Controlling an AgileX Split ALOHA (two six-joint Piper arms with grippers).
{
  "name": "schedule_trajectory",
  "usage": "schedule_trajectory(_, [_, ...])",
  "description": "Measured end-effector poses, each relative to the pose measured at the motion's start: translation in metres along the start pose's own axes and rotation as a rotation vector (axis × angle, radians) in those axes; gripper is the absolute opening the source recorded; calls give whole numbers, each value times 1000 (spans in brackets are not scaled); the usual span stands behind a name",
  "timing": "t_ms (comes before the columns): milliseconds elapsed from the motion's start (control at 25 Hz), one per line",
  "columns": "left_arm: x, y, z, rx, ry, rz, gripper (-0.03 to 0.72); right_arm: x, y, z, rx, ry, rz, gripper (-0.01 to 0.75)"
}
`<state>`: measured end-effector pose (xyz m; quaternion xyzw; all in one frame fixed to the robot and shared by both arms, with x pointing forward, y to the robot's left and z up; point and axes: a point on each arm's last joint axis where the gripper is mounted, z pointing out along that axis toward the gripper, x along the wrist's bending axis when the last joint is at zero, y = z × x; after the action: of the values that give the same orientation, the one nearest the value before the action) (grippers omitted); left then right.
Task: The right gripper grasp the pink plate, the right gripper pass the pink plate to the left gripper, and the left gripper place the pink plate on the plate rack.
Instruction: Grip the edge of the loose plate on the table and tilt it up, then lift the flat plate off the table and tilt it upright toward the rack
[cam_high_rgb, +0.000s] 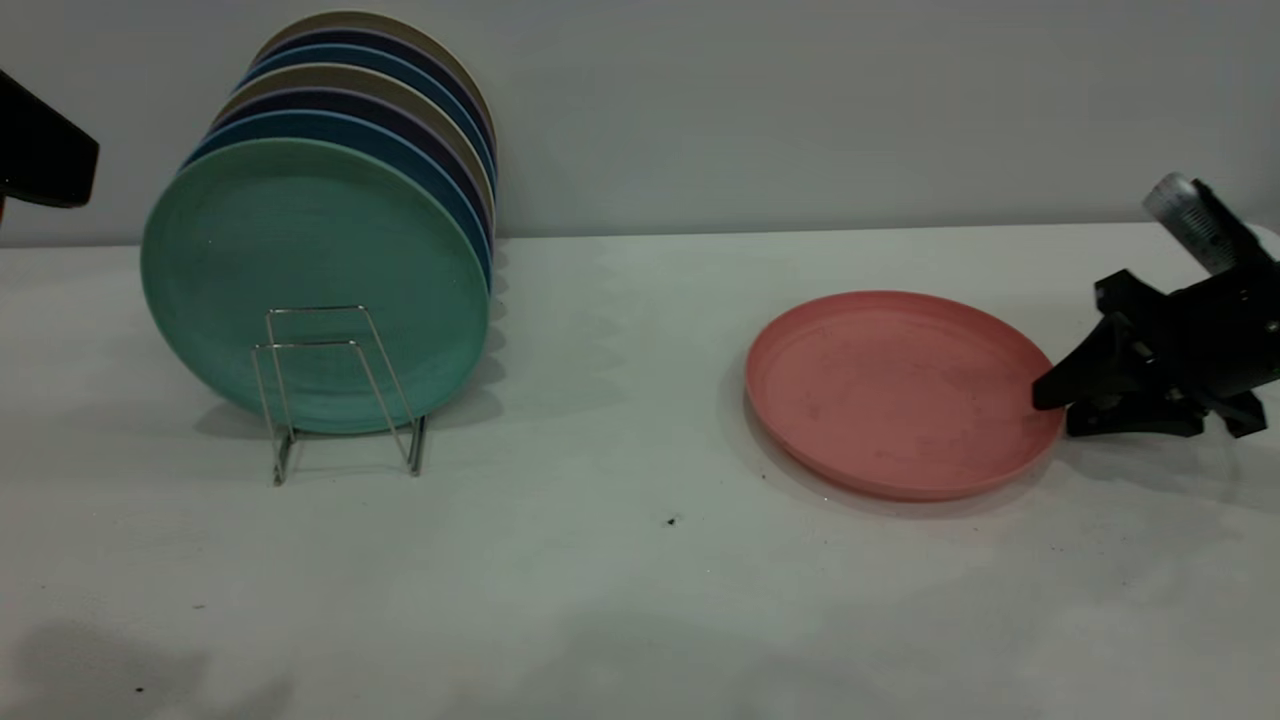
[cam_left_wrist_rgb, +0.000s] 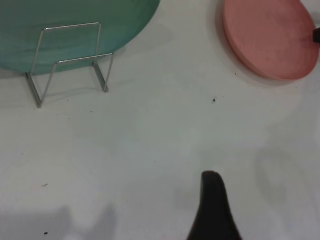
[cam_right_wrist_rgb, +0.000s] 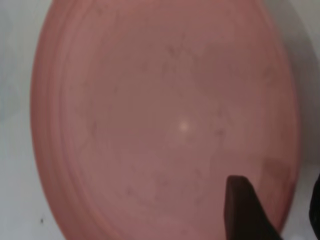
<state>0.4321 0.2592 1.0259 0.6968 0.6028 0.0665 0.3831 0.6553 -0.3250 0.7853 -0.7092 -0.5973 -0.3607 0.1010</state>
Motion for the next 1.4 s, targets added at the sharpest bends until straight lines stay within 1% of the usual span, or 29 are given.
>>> schedule_trajectory(160, [0, 0, 0, 0, 0, 0, 566, -2, 3, 5, -17, 1, 23, 334])
schedule_trajectory(240, [0, 0, 0, 0, 0, -1, 566, -4, 3, 7, -21, -4, 40, 305])
schedule_trajectory(280, [0, 0, 0, 0, 0, -1, 566, -5, 3, 8, -24, -6, 48, 275])
schedule_trajectory(360, [0, 0, 0, 0, 0, -1, 566, -6, 2, 9, -26, -10, 62, 190])
schedule_trajectory(480, [0, 0, 0, -1, -1, -2, 566, -5, 1, 13, -20, -14, 62, 43])
schedule_trajectory(520, [0, 0, 0, -2, -2, -3, 566, -4, 0, 14, -19, -11, 65, 28])
schedule_trajectory(640, [0, 0, 0, -4, -4, -7, 566, 0, -2, 15, -1, 25, 65, 20])
schedule_trajectory(760, [-1, 1, 0, -7, -13, -19, 566, 9, -4, 13, 32, 102, 46, 20])
schedule_trajectory(840, [-2, 1, 0, -6, -17, -21, 566, 19, -3, 7, 63, 149, -1, 20])
schedule_trajectory(920, [-2, 0, 0, -1, -22, -23, 566, 34, -2, 1, 97, 181, -65, 20])
schedule_trajectory(1040, [-2, 1, 2, 2, -39, -42, 566, 64, -3, -4, 151, 190, -198, 20])
schedule_trajectory(1120, [-2, 1, 7, 10, -59, -55, 566, 83, -5, -1, 174, 199, -258, 20])
schedule_trajectory(1200, [0, 2, 16, 27, -84, -64, 566, 101, -11, 5, 198, 218, -298, 20])
schedule_trajectory(1400, [7, 2, 45, 81, -165, -117, 566, 129, -25, 19, 257, 282, -361, 20])
